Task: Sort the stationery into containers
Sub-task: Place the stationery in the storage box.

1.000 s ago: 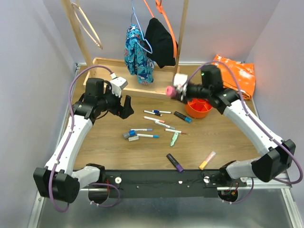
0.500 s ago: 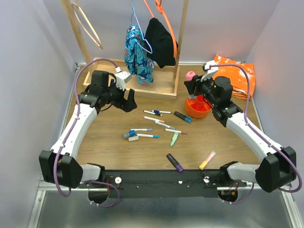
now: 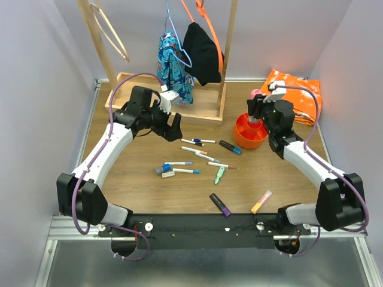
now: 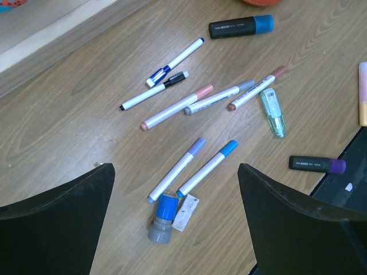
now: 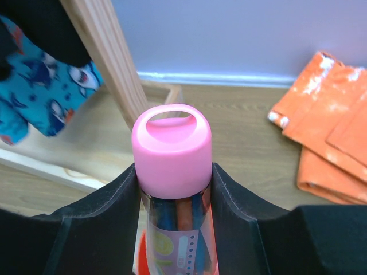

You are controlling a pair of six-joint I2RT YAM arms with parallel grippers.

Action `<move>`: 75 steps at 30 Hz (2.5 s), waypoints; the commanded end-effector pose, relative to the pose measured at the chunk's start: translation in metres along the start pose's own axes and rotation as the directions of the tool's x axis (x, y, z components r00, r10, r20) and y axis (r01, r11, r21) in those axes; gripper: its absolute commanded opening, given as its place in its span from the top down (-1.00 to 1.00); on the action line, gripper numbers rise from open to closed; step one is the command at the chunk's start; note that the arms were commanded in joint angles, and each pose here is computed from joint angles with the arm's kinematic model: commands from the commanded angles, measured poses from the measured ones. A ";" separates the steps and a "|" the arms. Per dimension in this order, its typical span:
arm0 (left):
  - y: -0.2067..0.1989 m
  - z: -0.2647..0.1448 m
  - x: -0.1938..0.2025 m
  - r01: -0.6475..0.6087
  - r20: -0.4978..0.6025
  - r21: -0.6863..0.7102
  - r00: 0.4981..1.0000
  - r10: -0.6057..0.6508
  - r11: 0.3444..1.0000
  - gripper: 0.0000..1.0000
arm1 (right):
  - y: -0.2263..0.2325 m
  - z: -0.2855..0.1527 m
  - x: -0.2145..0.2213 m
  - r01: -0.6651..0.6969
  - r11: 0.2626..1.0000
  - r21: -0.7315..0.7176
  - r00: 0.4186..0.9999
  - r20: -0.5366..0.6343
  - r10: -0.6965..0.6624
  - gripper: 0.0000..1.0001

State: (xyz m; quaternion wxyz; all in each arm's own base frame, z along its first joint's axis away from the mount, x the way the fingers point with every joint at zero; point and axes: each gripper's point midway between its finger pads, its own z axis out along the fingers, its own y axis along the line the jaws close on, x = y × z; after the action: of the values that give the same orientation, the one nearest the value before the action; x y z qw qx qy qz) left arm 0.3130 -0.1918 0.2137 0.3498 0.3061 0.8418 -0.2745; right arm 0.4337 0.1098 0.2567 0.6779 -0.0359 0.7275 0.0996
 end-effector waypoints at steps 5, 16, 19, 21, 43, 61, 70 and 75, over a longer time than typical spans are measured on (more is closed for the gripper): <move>-0.002 0.005 -0.025 -0.022 0.034 0.009 0.999 0.021 1.000 -0.94 | -0.022 0.002 0.023 0.006 0.998 0.064 1.000 0.016 -0.007 0.99; -0.007 0.015 -0.021 -0.024 0.015 0.029 1.000 0.024 0.999 -0.94 | -0.043 0.007 0.038 -0.012 0.995 0.099 1.000 0.010 0.011 0.99; -0.007 0.018 -0.020 -0.027 0.009 0.031 1.000 0.026 0.999 -0.94 | -0.043 0.011 0.046 -0.014 0.996 0.088 1.000 0.000 0.014 0.99; -0.008 0.019 -0.019 -0.030 0.003 0.030 1.000 0.030 0.999 -0.94 | -0.041 0.014 0.047 -0.019 0.997 0.075 1.000 -0.002 0.019 0.99; -0.017 0.022 -0.021 -0.075 0.003 0.040 0.997 0.075 0.996 -0.94 | -0.035 -0.016 0.057 -0.062 0.996 0.064 0.996 -0.066 0.066 0.10; -0.017 0.019 -0.011 -0.086 -0.021 0.032 0.996 0.087 0.996 -0.94 | -0.038 -0.015 0.060 -0.039 0.998 0.055 0.999 -0.004 0.039 0.68; -0.018 0.027 -0.019 -0.120 -0.027 0.030 0.992 0.121 0.992 -0.95 | -0.033 -0.016 0.067 -0.065 0.997 0.033 0.997 -0.038 0.066 -0.28; -0.019 0.032 -0.019 -0.126 -0.032 0.038 0.991 0.128 0.991 -0.95 | -0.033 -0.017 0.064 -0.048 0.998 0.032 0.998 -0.045 0.050 -0.61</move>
State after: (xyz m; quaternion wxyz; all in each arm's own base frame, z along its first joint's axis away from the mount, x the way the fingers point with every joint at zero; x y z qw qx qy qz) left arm 0.3182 -0.2292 0.2086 0.3381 0.3609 0.8259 -0.2709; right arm 0.4177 0.0796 0.1809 0.6513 -0.0030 0.7517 0.1032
